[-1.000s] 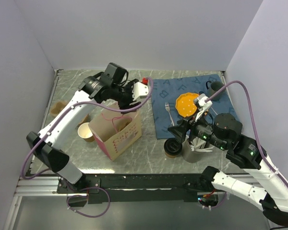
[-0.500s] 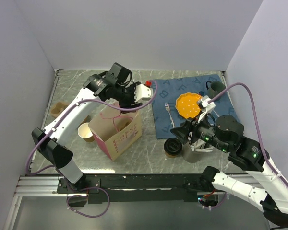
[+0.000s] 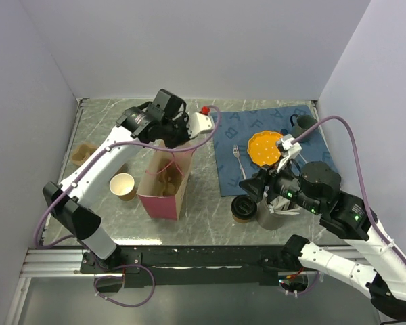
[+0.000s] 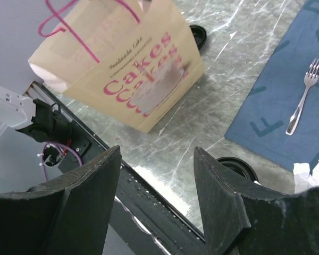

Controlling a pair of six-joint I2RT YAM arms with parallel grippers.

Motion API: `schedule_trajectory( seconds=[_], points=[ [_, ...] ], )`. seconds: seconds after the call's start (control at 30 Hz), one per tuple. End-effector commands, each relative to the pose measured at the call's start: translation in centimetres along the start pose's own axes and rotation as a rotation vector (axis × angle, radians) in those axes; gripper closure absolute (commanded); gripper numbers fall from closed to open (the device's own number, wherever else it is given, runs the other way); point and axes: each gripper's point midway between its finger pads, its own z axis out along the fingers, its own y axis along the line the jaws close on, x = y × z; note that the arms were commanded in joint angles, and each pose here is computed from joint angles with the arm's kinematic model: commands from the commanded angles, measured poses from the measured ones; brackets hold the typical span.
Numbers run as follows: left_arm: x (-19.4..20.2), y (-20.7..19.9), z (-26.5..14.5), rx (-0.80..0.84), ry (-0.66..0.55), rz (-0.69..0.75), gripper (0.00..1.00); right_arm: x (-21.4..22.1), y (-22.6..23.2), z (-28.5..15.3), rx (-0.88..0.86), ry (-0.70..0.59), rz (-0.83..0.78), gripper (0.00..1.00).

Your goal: Pack the takeout coffee

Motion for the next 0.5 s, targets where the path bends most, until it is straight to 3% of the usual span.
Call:
schedule_trajectory(
  seconds=[0.0,0.27,0.47],
  points=[
    [-1.7,2.1,-3.6,-0.191,-0.084,-0.18,0.87,-1.3,0.4,0.7,0.005,-0.037,0.046,0.36],
    [0.6,2.2,-7.0,-0.355,-0.052,-0.495,0.87,-1.4,0.7,2.3,0.01,-0.009,0.094,0.36],
    [1.2,0.7,-6.9,-0.34,-0.046,-0.735,0.92,-1.5,1.7,3.8,-0.009,0.026,0.168,0.37]
  ],
)
